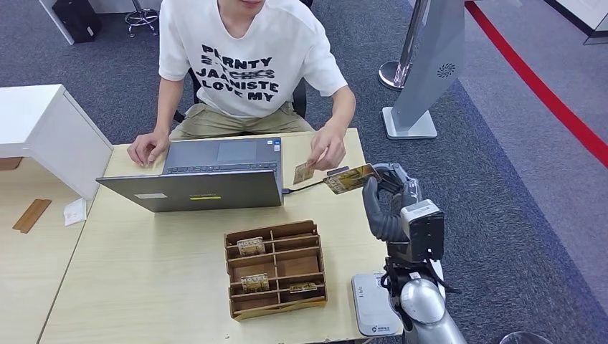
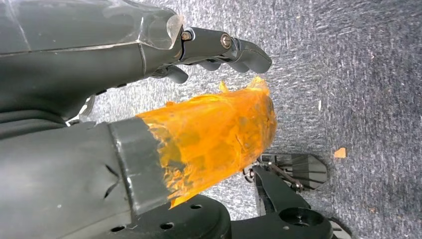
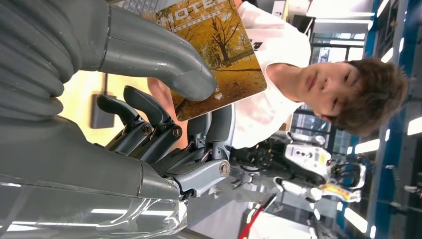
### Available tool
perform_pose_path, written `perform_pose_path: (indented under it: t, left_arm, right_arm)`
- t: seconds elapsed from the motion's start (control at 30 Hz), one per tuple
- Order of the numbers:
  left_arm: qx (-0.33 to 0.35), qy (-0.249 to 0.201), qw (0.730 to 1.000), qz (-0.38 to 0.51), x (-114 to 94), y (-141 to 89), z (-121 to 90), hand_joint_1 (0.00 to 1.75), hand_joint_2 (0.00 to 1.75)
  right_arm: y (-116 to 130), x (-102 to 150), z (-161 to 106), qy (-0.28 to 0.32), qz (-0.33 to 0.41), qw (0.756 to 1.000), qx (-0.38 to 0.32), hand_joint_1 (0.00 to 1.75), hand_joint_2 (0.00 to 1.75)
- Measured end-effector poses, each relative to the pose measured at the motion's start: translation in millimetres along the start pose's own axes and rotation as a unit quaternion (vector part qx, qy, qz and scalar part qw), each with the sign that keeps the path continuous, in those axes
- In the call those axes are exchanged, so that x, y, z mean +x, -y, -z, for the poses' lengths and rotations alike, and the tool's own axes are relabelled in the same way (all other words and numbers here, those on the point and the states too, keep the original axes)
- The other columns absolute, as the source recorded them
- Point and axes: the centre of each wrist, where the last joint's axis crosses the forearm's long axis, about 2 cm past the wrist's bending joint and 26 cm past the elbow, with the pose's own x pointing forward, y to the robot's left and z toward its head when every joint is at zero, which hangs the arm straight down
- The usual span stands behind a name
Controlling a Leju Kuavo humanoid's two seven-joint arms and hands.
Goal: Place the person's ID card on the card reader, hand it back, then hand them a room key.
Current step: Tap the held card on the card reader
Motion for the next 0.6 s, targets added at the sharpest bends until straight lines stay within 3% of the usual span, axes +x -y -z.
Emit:
perform_pose_path:
  t: [0.6]
  left_arm:
    - [0.005,-0.008,0.999,-0.034,-7,-1,0,0.0,0.0]
  right_arm:
    - [46,-7,-64,-0.087,-0.015,0.996,0.003,1.75,1.75]
